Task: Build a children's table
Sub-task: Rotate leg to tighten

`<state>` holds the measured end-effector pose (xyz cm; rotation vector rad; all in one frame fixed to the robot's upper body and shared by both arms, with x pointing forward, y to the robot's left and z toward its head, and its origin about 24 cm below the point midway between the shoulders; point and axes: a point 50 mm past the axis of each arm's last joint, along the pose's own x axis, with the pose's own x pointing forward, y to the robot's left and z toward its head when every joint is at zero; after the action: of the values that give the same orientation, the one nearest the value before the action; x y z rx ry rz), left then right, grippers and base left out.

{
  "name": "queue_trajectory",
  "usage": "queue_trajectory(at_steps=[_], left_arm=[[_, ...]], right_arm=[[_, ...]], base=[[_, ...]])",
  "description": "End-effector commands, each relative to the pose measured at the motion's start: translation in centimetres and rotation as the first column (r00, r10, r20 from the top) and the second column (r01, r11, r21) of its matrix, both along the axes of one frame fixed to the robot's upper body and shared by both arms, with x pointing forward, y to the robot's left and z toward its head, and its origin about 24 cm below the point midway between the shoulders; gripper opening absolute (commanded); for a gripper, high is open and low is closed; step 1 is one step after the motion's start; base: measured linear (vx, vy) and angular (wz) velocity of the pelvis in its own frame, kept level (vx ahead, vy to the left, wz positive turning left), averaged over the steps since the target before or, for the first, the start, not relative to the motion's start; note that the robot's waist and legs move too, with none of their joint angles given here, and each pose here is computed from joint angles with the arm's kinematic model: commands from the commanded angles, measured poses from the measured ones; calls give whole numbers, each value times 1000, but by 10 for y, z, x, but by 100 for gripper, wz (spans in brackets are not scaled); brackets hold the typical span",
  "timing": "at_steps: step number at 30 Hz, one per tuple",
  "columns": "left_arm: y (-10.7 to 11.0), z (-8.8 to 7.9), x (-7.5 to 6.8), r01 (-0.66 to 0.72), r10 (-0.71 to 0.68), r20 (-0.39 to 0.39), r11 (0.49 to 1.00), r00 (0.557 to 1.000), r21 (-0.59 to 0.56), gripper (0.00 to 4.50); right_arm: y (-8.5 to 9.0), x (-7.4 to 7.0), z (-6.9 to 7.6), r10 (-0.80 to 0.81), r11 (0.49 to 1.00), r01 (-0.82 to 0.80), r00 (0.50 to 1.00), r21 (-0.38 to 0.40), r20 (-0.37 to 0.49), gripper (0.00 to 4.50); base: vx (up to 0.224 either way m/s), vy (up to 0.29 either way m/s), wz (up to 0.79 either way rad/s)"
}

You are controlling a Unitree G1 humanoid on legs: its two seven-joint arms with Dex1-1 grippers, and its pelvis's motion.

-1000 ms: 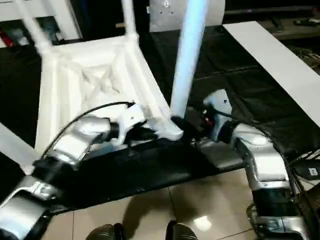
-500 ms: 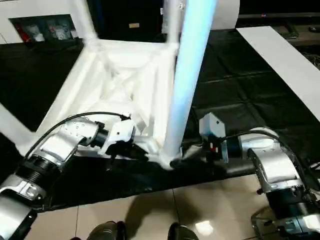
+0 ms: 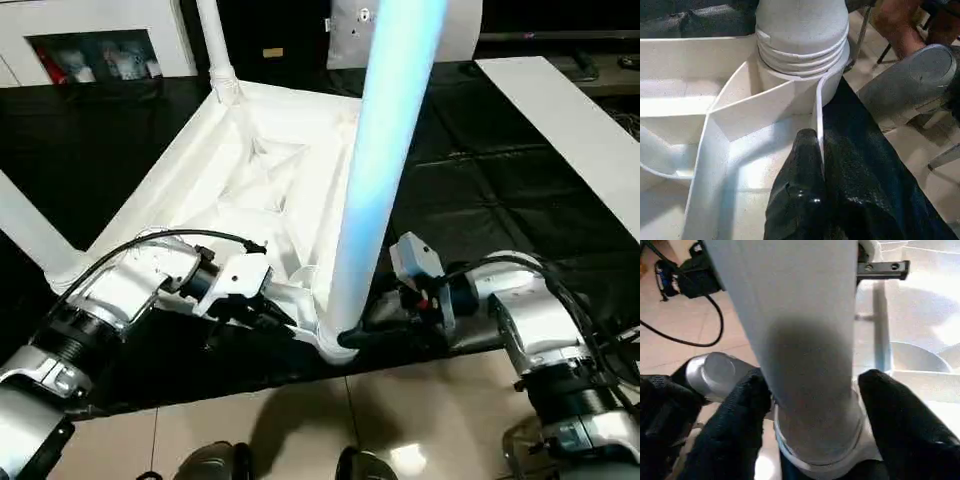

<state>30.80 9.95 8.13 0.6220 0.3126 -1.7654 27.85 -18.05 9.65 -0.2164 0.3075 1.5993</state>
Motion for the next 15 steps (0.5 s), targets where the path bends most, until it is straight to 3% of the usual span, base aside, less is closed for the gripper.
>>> queue_trajectory(at_steps=[1,9,12,15], left_arm=[[-7,7,-1,80,-80,19,997,997,8,0],[-4,7,-1,42,-42,-11,999,999,-9,0],[-2,9,4,-108,106,-46,993,993,-41,0],[-2,10,8,-233,231,-46,971,972,-43,0]], right_arm=[[1,0,1,30,1000,-30,999,5,-13,268],[5,-4,-2,15,998,-11,997,55,-73,211],[13,-5,-2,-78,985,93,991,146,-106,199],[20,5,-7,-263,952,276,959,134,-104,197]], base=[[0,0,0],[0,0,0],[0,0,0],[0,0,0]])
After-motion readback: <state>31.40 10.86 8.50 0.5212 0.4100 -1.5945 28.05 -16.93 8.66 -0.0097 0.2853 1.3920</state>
